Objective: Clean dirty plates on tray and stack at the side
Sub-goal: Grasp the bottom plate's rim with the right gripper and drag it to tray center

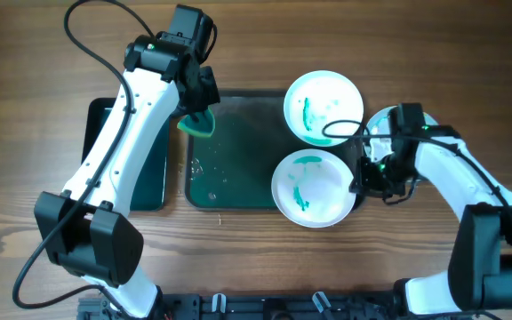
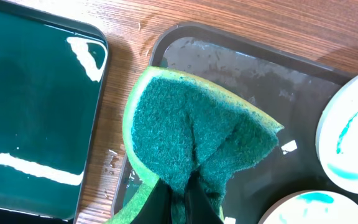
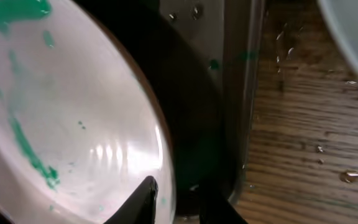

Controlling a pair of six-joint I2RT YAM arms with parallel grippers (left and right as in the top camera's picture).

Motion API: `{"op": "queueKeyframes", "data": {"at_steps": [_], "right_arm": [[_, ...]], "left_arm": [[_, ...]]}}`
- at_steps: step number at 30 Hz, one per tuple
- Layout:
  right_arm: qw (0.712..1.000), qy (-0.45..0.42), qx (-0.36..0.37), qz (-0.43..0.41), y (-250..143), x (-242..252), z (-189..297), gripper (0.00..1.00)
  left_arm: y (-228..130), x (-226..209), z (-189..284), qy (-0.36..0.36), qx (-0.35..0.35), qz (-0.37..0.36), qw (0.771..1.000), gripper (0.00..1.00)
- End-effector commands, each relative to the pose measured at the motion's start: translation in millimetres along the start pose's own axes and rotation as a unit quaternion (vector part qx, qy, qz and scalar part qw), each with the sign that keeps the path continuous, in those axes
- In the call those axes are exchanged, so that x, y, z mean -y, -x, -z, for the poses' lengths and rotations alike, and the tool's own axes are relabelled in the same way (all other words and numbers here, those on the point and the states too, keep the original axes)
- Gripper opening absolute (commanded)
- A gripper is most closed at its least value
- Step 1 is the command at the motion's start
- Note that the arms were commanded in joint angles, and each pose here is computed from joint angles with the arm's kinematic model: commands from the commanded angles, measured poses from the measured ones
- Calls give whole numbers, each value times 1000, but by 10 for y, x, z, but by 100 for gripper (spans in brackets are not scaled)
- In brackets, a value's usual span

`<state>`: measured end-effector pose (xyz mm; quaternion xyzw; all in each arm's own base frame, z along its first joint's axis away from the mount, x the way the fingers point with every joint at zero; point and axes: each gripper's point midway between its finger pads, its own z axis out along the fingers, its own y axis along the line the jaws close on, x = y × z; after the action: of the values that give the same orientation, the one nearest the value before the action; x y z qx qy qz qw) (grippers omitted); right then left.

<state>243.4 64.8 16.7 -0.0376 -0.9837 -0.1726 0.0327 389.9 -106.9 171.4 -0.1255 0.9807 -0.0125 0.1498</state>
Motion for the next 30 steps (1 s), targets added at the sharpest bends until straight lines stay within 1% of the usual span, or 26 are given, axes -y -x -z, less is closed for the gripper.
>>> {"op": "queueKeyframes", "data": {"at_steps": [1,2,4,6,9,10,12,15,18,19,21,24,25,26,27,28,30], "right_arm": [[1000,0,7,-3,-3,9,-42,23],[1000,7,9,-1,7,-14,-42,22],[1000,14,13,4,30,-53,-47,17],[999,43,14,20,39,-219,-65,4],[999,52,6,8,0,-436,-120,4],[998,52,7,19,1,-606,-135,4],[999,41,30,18,102,-866,-132,4],[991,17,129,22,436,-1305,-102,4],[977,-6,211,-23,646,-1449,-77,4],[974,-4,226,-26,680,-1509,-80,4],[970,-7,240,-48,712,-1548,-141,4],[975,-10,218,-47,672,-1555,-342,4],[977,-8,208,-46,655,-1558,-394,5],[979,-1,198,-40,635,-1583,-435,12],[981,0,194,-23,628,-1598,-437,25],[981,-5,194,-4,635,-1597,-425,33],[981,-13,194,23,664,-1579,-404,37]], "left_arm": [[-4,22,-17,-4,-3,-3,1000,4],[-4,22,-17,-4,-3,-3,1000,4],[-3,22,-17,-4,-2,-3,1000,4],[-2,22,-17,-4,-2,-3,1000,4],[-2,22,-17,-4,-2,-3,1000,4],[2,25,-17,-4,-1,-3,1000,4],[11,31,-17,-6,1,-3,1000,4],[11,31,-17,-6,1,-3,1000,4],[10,31,-17,-6,0,-2,1000,4],[10,31,-17,-6,0,-3,1000,4],[10,31,-17,-6,0,-3,1000,4],[10,30,-17,-6,0,-2,1000,4],[10,31,-17,-6,0,-2,1000,4],[10,31,-17,-6,0,-2,1000,4],[6,32,-17,-6,0,-2,1000,4],[-5,37,-17,-8,-3,-3,1000,4],[-35,84,-22,-21,-12,-2,1000,4]]}}
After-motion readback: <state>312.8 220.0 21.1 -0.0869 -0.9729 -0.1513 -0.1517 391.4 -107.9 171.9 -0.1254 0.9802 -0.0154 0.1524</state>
